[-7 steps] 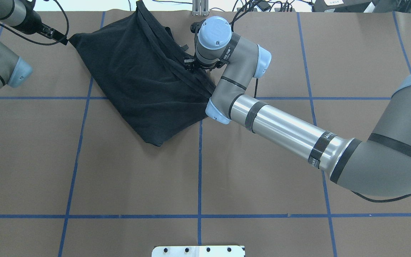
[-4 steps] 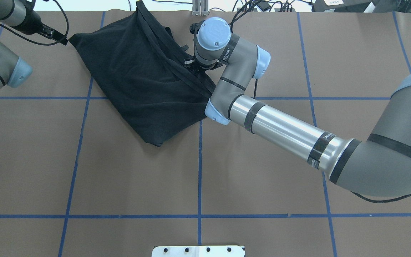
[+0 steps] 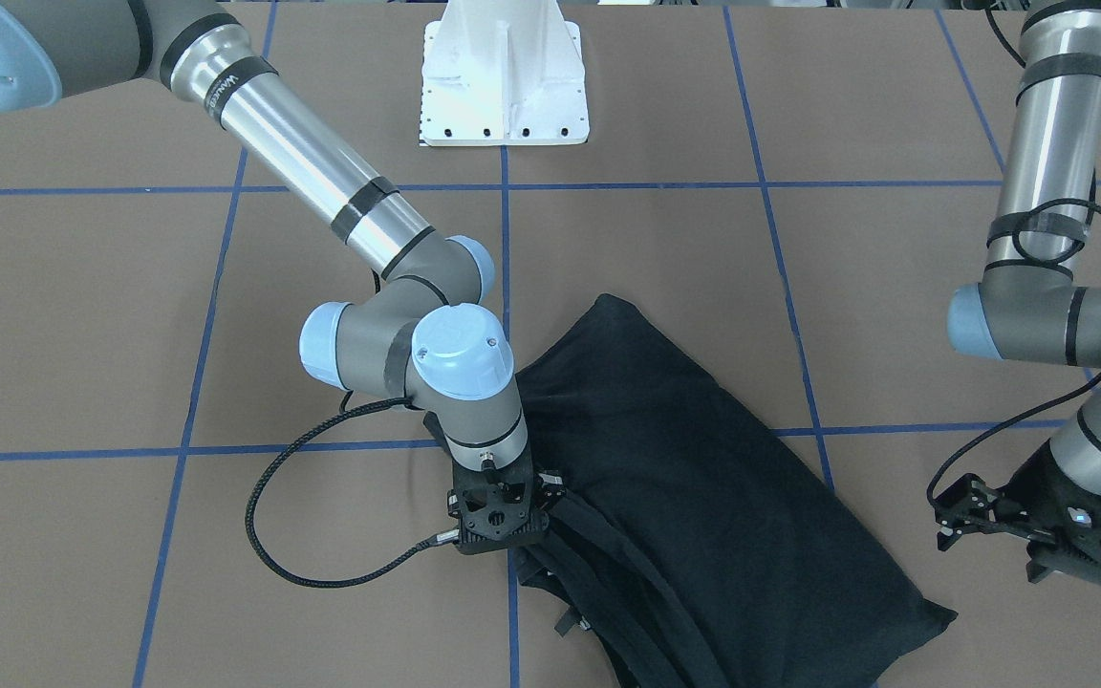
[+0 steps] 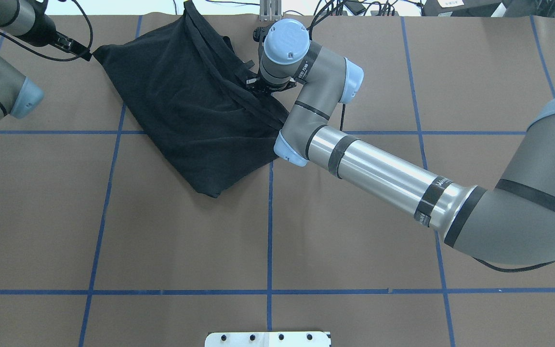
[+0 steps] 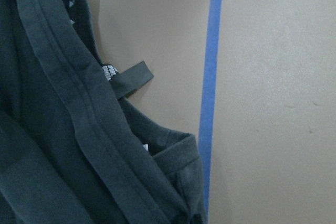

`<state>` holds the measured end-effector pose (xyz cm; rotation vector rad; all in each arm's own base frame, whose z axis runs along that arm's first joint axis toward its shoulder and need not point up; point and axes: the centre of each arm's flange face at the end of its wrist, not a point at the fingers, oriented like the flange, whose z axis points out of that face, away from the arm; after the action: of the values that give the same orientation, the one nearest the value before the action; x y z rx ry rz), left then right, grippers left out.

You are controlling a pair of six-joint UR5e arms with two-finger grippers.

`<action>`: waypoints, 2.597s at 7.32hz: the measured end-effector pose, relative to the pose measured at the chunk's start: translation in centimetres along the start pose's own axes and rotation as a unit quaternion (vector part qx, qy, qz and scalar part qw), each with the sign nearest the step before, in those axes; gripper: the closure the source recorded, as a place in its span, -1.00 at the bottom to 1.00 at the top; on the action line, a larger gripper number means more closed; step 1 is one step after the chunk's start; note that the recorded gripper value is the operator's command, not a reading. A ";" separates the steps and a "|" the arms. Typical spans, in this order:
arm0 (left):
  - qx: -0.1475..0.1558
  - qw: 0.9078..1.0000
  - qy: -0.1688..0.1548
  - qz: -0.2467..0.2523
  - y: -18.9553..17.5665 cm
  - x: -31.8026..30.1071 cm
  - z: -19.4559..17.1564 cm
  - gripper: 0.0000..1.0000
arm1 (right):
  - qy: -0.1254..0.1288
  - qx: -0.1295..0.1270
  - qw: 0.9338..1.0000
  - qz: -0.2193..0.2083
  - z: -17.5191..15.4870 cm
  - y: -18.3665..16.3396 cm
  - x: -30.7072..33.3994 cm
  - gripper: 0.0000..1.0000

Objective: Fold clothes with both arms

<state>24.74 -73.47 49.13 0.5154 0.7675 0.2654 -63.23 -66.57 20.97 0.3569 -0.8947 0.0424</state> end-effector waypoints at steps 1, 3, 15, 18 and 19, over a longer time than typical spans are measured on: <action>0.000 1.000 0.000 -0.001 0.0 0.0 0.0 -1.00 | -0.009 0.001 1.000 0.007 -0.6 0.5 -0.8 1.00; 0.001 1.000 0.000 -0.006 0.0 0.0 0.0 -1.00 | -0.026 -0.001 0.999 0.032 -1.7 2.7 -1.7 1.00; -0.004 1.000 0.000 -0.011 1.2 -0.4 0.4 -1.00 | -0.013 -0.044 0.999 0.013 -12.6 23.9 4.4 -0.96; -0.001 1.000 0.001 -0.012 1.0 -0.1 0.2 -1.00 | -0.012 -0.043 0.999 0.021 -13.7 21.4 5.9 -0.99; 0.000 1.000 0.002 -0.014 0.9 0.0 0.1 -1.00 | -0.006 -0.051 0.998 0.023 -14.2 20.7 5.1 -0.99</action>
<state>24.74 -72.73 49.71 0.5048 0.7775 0.2406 -53.11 -43.10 22.77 0.2415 -0.9134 0.0372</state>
